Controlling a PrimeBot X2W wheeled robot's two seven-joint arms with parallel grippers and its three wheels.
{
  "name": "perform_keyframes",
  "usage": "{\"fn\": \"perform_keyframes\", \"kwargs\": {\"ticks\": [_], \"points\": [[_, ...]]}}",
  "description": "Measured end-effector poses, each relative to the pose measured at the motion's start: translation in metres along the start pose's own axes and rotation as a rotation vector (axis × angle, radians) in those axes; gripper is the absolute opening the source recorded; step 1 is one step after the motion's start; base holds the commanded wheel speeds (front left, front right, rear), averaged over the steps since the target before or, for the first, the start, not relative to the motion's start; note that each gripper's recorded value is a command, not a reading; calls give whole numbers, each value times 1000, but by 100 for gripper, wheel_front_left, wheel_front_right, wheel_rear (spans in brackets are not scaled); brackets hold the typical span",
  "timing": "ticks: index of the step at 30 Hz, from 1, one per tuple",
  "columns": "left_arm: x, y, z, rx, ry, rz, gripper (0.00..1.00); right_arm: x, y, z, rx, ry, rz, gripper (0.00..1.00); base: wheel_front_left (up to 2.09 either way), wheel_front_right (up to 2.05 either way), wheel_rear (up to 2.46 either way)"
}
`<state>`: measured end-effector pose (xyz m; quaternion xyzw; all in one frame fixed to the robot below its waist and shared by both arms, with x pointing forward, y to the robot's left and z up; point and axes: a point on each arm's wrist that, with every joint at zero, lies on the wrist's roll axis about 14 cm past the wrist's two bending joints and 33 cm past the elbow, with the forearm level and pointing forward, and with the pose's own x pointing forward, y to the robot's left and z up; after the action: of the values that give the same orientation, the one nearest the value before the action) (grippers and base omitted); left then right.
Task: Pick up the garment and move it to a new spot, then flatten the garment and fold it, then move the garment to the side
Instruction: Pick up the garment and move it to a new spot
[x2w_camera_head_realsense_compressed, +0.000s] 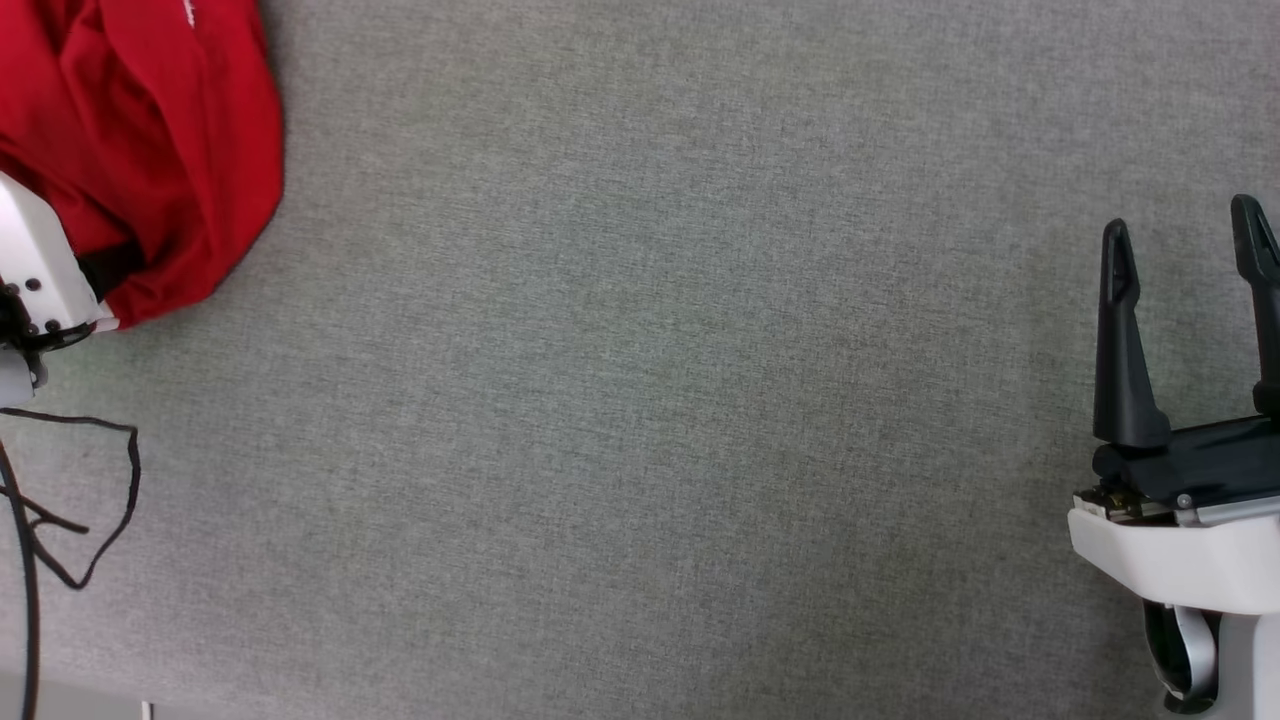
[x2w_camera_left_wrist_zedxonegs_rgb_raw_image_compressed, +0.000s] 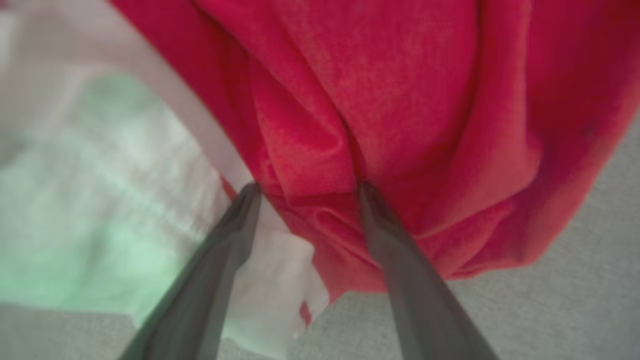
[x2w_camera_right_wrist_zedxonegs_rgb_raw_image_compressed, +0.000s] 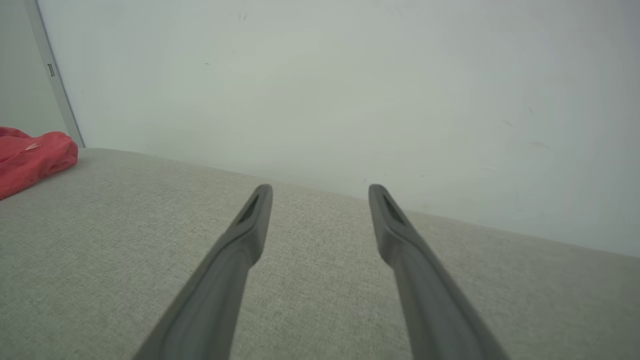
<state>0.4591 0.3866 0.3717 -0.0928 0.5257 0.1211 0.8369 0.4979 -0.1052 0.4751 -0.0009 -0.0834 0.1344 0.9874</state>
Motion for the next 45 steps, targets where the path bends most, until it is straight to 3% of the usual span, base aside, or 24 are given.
{"fn": "perform_keyframes", "kwargs": {"ticks": [6, 7, 8, 16, 28, 34, 45], "points": [[11, -7, -9, 30, 56, -2, 100, -2, -4, -4, -3, 13, -10, 100, 0, 0, 0], [12, -7, -9, 31, 57, -2, 46, -3, -5, -5, -3, 14, -12, 100, 0, 0, 0], [13, -8, -9, 39, 56, 1, 0, -3, -6, -4, -3, 14, -14, 100, 0, 0, 0], [-8, -19, 30, 87, -124, -14, 0, -4, -6, 13, 5, -18, -21, 100, 0, 0, 0], [-139, -67, 137, 357, -623, -79, 0, -19, -4, 64, 35, -101, -30, 100, 0, 0, 0], [-190, -127, 159, 533, -786, -161, 0, -31, -14, 83, 35, -131, -64, 100, 0, 0, 0], [-202, -296, 126, 849, -856, -469, 0, -60, -55, 98, 9, -141, -187, 100, 0, 0, 0]]}}
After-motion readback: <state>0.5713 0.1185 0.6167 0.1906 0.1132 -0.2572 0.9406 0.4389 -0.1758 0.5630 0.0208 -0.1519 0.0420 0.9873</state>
